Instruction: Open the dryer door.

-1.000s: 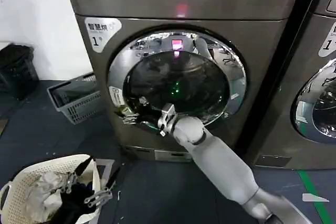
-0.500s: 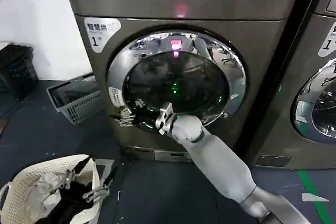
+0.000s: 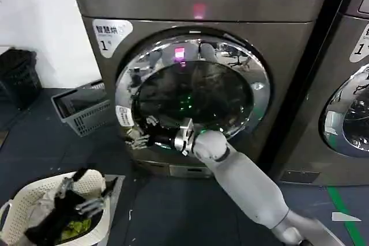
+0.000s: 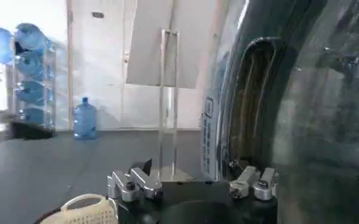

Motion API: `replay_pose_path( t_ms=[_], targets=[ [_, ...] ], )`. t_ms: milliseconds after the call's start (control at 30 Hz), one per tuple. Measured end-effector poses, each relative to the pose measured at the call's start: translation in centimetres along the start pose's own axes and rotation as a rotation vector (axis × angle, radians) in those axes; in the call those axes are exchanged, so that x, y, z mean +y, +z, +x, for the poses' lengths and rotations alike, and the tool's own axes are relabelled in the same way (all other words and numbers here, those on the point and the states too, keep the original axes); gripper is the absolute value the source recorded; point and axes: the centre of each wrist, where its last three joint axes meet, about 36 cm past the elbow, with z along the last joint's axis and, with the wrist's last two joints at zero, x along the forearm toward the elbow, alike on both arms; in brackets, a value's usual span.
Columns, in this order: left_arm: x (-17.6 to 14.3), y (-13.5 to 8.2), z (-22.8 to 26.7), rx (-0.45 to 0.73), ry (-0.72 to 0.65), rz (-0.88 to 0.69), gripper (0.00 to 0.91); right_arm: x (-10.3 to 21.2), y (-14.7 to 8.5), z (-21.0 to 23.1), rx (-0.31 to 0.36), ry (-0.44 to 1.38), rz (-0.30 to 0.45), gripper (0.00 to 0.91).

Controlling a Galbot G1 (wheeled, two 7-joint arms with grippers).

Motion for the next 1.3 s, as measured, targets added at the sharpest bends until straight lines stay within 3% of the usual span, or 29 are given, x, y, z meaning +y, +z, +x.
replay_pose_path(
  t_ms=[567,1067,1300],
  targets=[
    [7.9,-1.3,-0.5,-0.034,-0.114,0.067,0.907,0.3,0.3,3.5,0.023,-0.253,-0.003,0.907],
    [10.7,-2.6,-5.1,-0.004,-0.029,0.115,0.907,0.4,0.6,7.5,0.032,-0.440,0.015,0.907],
    [12.8,-3.4,-7.4,-0.047,0.001,0.096,0.907,0.9,1.1,10.4,0.049,-0.531,0.002,0.907]
  ],
)
